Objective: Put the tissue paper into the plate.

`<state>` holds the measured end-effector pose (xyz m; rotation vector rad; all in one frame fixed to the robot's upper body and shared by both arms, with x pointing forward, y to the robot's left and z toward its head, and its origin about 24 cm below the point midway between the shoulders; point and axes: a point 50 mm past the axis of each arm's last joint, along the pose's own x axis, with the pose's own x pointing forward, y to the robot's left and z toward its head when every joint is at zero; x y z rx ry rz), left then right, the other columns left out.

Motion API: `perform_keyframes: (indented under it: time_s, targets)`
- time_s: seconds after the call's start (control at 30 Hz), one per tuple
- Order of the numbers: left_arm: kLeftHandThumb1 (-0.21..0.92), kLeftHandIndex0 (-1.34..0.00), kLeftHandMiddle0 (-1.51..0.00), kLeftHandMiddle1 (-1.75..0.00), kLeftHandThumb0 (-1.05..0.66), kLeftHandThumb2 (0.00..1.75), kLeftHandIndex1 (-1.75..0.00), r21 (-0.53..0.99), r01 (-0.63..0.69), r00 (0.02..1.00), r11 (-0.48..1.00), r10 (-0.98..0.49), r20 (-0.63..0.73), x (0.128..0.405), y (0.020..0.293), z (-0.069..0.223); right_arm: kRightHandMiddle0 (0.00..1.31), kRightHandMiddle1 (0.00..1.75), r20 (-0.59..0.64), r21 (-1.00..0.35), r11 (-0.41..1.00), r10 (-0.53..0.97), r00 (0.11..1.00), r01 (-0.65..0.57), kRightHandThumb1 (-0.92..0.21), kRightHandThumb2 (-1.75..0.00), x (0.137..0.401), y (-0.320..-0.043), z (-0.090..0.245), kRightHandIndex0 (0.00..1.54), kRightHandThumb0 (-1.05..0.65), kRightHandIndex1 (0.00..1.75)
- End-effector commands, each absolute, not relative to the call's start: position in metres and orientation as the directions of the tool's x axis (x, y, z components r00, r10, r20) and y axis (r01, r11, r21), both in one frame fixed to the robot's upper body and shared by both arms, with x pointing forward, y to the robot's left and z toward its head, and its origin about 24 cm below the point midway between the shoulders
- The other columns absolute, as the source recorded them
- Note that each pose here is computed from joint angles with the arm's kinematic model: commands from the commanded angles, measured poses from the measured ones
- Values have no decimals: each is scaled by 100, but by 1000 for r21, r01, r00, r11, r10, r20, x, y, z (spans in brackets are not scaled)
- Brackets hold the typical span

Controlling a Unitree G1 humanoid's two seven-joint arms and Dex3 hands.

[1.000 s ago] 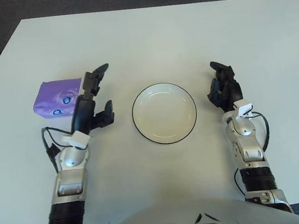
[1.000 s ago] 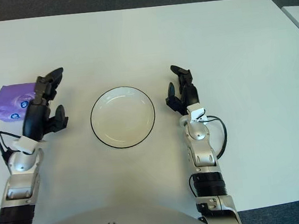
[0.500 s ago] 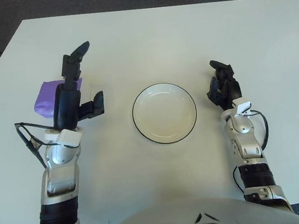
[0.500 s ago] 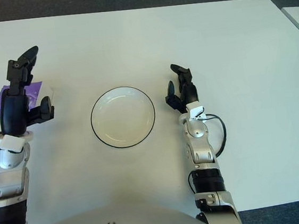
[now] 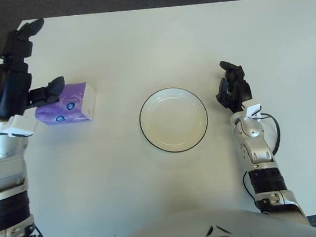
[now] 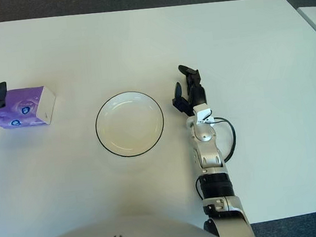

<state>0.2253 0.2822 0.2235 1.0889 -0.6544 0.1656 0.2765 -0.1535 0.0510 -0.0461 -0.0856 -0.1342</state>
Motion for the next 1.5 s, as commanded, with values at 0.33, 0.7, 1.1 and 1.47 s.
perform_keyframes:
  time_s: [0.33,0.7,1.1,1.47]
  targets:
    - [92,0,-17,-1,-91,71,-22,953,-282,956,-112,-122,268,228,293,259,0,79,-237,-73,989,-139,962,125,-92,-90,255,-147,-11,29,-65,18]
    - [92,0,0,0,-105,61,-1,955,-55,998,-292,-42,45,244,299,263,0,78,-240,-62,991,-132,962,121,-92,-90,258,-147,-12,29,-66,19]
    - [92,-2,0,0,-105,45,-2,924,151,986,-352,-19,-168,252,294,261,0,76,-239,-55,992,-126,963,116,-92,-91,259,-147,-13,28,-65,19]
    - [92,-1,0,0,-105,44,-4,833,301,928,-464,-57,-367,258,283,252,0,78,-237,-58,992,-126,963,115,-92,-90,260,-146,-13,29,-66,20]
